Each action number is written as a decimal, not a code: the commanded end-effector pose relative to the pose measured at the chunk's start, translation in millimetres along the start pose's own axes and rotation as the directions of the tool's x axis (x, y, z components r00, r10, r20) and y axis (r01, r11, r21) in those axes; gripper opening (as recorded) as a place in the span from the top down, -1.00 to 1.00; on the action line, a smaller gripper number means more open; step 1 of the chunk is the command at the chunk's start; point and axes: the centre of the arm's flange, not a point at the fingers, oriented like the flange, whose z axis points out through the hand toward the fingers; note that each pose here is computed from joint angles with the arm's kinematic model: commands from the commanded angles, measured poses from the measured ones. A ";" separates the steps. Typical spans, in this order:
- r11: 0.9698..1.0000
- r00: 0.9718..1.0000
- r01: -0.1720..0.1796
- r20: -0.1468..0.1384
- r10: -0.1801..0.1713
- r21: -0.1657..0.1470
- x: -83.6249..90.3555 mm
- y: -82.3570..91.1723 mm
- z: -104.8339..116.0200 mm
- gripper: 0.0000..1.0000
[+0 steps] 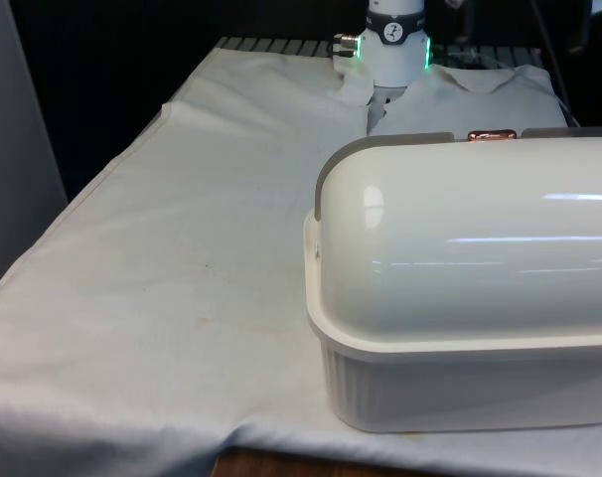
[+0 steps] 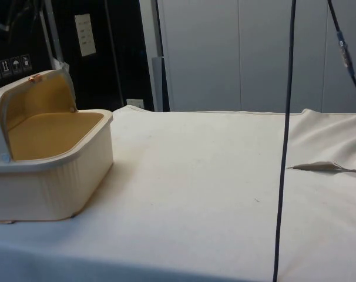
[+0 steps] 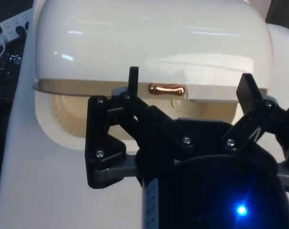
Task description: Open the lid, then close it.
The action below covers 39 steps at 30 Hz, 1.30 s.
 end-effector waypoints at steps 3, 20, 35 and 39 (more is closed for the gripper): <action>1.000 1.000 -0.002 -0.004 0.002 0.005 -1.2 -0.9 11.6 -1.00; 1.000 1.000 -0.009 0.006 0.009 0.015 -10.4 -7.7 40.4 -0.60; 1.000 1.000 -0.009 0.010 0.009 0.014 -11.4 -9.0 43.0 0.82; 1.000 1.000 -0.005 0.016 0.005 0.015 -10.4 -13.1 47.3 1.00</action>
